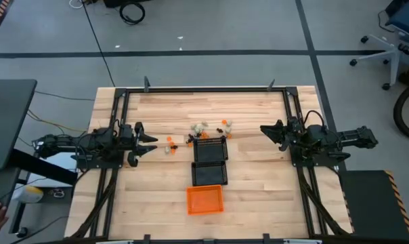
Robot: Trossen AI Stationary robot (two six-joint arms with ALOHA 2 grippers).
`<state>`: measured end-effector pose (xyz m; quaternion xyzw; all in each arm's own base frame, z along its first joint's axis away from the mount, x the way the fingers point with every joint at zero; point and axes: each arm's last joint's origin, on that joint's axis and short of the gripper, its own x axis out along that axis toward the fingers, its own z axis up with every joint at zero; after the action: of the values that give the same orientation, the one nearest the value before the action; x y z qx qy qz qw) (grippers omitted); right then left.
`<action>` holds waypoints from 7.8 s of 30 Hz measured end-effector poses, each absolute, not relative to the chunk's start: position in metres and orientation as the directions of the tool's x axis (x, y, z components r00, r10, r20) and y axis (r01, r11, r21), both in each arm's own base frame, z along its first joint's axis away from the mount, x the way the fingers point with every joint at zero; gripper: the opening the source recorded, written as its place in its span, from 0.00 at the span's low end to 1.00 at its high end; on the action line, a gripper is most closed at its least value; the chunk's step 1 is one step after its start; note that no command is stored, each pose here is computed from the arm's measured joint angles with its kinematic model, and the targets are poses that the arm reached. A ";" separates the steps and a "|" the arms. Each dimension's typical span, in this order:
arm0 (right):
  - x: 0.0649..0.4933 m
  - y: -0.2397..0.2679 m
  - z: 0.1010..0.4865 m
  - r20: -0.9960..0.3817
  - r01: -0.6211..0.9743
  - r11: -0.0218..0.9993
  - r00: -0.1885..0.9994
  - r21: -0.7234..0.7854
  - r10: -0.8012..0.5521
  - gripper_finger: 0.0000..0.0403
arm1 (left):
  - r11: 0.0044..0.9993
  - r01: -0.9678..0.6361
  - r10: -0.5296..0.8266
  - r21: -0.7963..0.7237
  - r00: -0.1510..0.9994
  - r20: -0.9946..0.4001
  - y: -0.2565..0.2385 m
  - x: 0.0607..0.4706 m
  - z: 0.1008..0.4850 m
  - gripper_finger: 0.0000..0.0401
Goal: Sort Halloween decoration
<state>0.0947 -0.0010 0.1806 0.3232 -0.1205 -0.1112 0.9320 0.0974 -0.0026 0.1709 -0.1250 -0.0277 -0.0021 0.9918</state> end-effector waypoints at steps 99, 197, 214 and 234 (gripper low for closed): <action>0.078 -0.019 0.207 0.321 0.331 0.599 0.607 0.729 -0.727 0.29 | 0.821 -0.348 0.525 -0.454 0.772 0.357 0.022 0.085 0.203 0.41; 0.328 -0.156 0.154 -0.930 0.304 0.953 0.354 0.012 -0.102 0.46 | 0.578 -0.642 0.356 -0.504 0.754 -0.552 0.049 0.161 0.205 0.56; 0.328 -0.157 0.143 -0.940 0.193 0.981 0.334 -0.008 -0.073 0.36 | 0.571 -0.603 0.366 -0.557 0.795 -0.484 0.050 0.165 0.211 0.56; 0.330 -0.150 0.143 -0.944 0.178 0.984 0.326 0.010 -0.049 0.26 | 0.588 -0.601 0.366 -0.541 0.794 -0.485 0.050 0.165 0.211 0.56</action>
<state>0.3298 -0.1504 0.1433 0.0559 0.5762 -0.0701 0.8123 0.1653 0.0502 0.2114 -0.3600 0.1631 0.2760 0.8762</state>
